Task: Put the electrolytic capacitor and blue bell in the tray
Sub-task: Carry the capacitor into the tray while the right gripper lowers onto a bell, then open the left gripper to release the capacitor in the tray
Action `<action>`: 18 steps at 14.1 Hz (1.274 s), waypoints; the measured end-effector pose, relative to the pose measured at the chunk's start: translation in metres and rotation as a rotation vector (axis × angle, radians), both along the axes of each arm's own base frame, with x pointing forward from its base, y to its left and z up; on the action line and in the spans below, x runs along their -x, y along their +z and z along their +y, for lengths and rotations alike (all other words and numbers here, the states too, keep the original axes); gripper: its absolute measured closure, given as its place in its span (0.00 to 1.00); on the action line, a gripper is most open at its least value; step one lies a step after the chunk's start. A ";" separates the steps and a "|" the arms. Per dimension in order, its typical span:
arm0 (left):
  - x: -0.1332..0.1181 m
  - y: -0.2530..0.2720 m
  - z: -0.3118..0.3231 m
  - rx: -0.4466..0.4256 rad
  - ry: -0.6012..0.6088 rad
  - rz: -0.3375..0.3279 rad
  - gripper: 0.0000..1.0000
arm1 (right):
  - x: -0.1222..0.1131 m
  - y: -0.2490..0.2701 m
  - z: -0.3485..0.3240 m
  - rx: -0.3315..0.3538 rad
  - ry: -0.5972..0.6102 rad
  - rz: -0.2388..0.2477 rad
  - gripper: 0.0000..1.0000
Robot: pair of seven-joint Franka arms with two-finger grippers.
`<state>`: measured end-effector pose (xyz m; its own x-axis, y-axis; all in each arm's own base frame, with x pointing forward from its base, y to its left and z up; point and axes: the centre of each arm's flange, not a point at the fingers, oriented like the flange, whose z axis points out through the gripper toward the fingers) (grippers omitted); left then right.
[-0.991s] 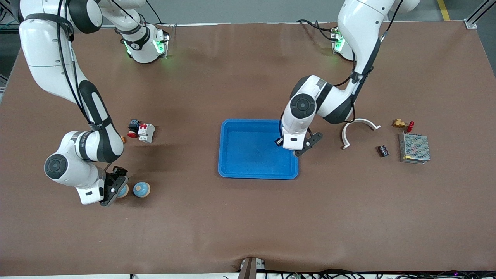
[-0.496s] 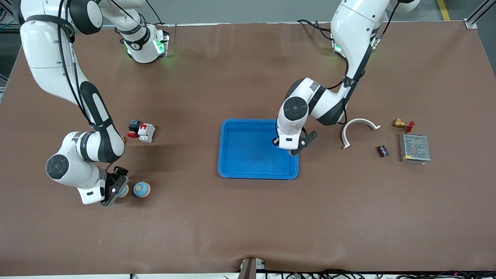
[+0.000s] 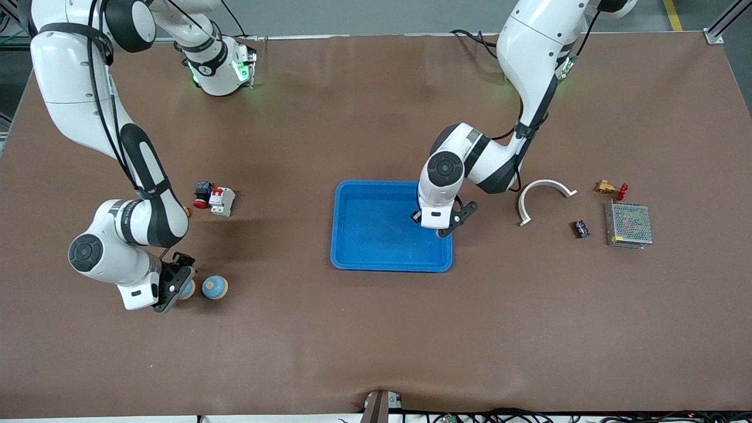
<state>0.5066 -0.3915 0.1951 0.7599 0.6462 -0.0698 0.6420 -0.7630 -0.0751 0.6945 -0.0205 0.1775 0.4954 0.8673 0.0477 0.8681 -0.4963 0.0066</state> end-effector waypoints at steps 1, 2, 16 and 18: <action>-0.001 0.001 0.000 0.001 0.000 -0.002 0.42 | 0.000 0.000 0.000 -0.002 -0.003 0.000 0.20; -0.002 0.003 -0.001 0.004 0.001 -0.006 0.33 | 0.000 0.000 0.000 -0.005 -0.004 -0.001 0.21; -0.091 0.143 0.105 0.023 -0.146 -0.002 0.00 | -0.023 0.048 0.008 -0.077 -0.069 0.072 0.32; -0.101 0.149 0.141 0.000 -0.194 0.003 0.00 | -0.028 0.066 0.016 -0.083 -0.117 0.104 0.32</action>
<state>0.6081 -0.2503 0.3443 0.8700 0.4876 -0.0726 0.4826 -0.8725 -0.0768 0.7223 -0.0045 0.2435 0.5991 0.7984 0.0602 0.7981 -0.5894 -0.1252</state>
